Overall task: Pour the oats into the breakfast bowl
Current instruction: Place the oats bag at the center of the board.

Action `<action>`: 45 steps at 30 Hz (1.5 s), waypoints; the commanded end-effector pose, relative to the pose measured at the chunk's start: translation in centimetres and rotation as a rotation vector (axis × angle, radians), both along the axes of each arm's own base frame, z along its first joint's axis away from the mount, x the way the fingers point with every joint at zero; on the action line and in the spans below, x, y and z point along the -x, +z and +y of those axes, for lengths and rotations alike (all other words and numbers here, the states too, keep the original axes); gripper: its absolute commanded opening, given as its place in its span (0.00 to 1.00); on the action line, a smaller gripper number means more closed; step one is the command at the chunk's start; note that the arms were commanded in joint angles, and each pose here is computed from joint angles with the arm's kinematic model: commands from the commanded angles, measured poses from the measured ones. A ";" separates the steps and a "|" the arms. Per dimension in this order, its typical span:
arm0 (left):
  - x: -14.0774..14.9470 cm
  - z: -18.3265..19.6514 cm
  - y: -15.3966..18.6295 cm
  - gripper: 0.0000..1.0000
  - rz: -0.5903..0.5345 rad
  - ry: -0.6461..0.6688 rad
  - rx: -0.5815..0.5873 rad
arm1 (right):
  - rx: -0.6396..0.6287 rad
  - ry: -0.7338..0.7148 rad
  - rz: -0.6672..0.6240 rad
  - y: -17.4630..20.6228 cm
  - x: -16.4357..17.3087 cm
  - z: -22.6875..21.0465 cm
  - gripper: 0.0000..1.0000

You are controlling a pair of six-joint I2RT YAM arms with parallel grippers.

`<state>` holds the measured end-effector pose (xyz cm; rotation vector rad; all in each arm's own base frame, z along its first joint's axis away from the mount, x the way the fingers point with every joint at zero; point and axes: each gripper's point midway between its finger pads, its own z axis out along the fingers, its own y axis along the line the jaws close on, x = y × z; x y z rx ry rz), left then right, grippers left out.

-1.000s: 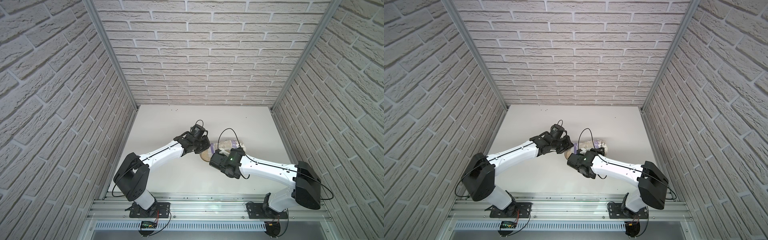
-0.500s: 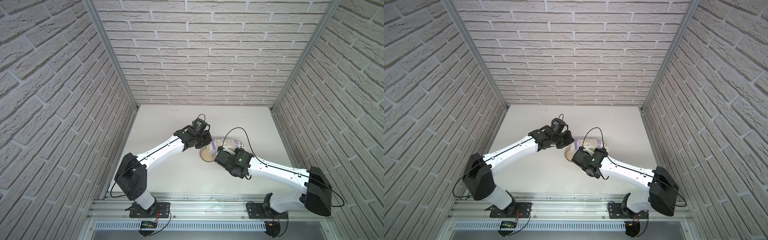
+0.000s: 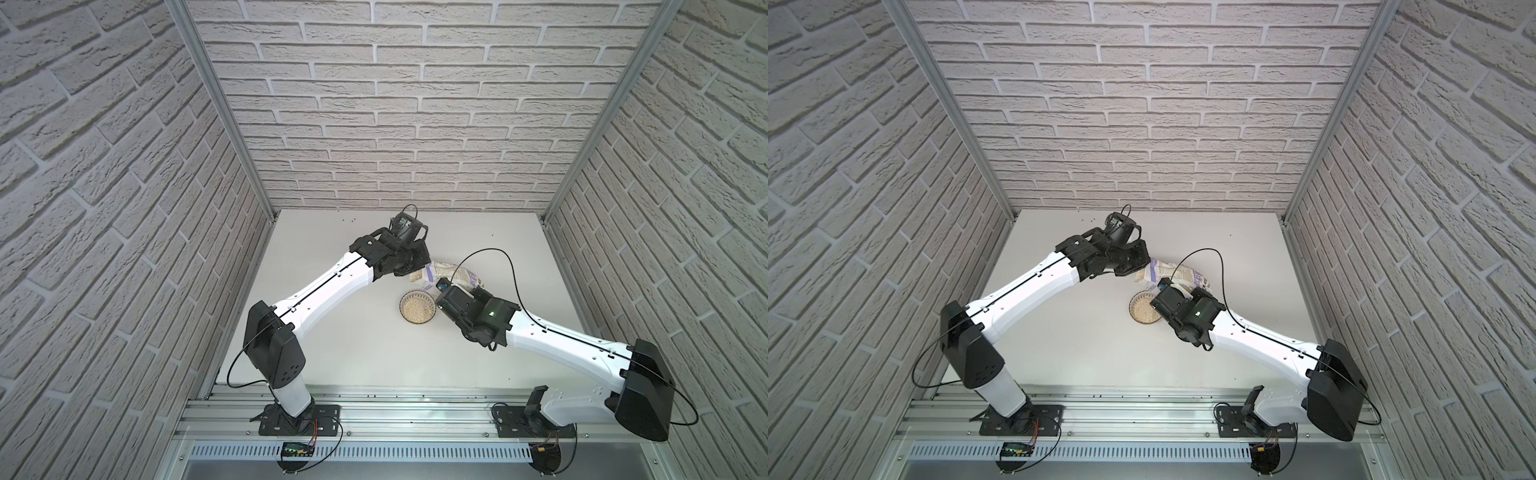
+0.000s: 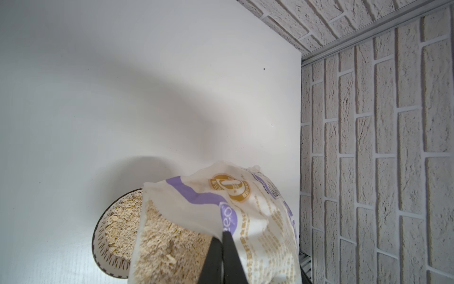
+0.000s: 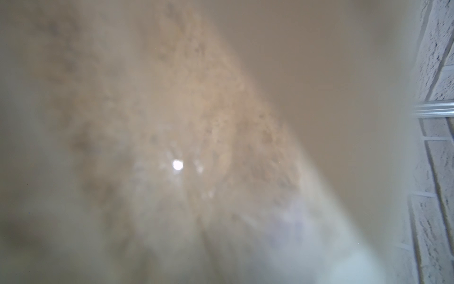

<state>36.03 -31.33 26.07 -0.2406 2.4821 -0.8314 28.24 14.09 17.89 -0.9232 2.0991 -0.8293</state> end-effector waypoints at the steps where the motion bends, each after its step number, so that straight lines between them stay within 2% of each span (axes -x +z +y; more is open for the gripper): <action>1: -1.4 0.3 4.5 0.00 -0.123 0.002 0.010 | -0.142 -0.049 -0.133 3.8 -1.7 0.3 0.03; 8: -2.3 -1.3 9.1 0.00 -0.172 -0.061 0.019 | -0.380 -0.083 -0.142 3.6 -2.0 1.9 0.04; 11: -2.1 -2.4 9.6 0.00 -0.176 -0.089 0.014 | -0.472 -0.126 -0.168 2.9 -1.8 1.7 0.04; 15: -1.8 -4.0 9.2 0.00 -0.151 -0.128 0.024 | -0.651 -0.171 -0.185 1.9 -1.6 2.3 0.04; 20: -1.6 -5.4 8.4 0.00 -0.142 -0.150 0.018 | -0.792 -0.260 -0.214 -0.9 -1.5 2.3 0.04; 26: -1.5 -7.6 6.5 0.00 -0.119 -0.189 -0.006 | -0.897 -0.282 -0.243 -5.2 -1.5 2.6 0.03; 32: -1.2 -8.9 5.0 0.00 -0.117 -0.199 -0.052 | -0.902 -0.310 -0.257 -7.8 -1.8 2.5 0.04; 36: -1.2 -9.4 3.8 0.00 -0.089 -0.203 -0.059 | -0.924 -0.332 -0.272 -8.7 -1.4 1.8 0.16; 41: -0.8 -10.5 2.8 0.00 -0.074 -0.221 -0.064 | -0.936 -0.368 -0.281 -9.4 -0.6 0.6 0.46; 43: -0.7 -10.9 2.1 0.00 -0.062 -0.225 -0.070 | -0.922 -0.382 -0.272 -10.1 -0.3 0.2 0.56; 45: -0.7 -11.1 1.5 0.00 -0.050 -0.224 -0.074 | -0.919 -0.395 -0.269 -10.5 0.0 -0.1 0.61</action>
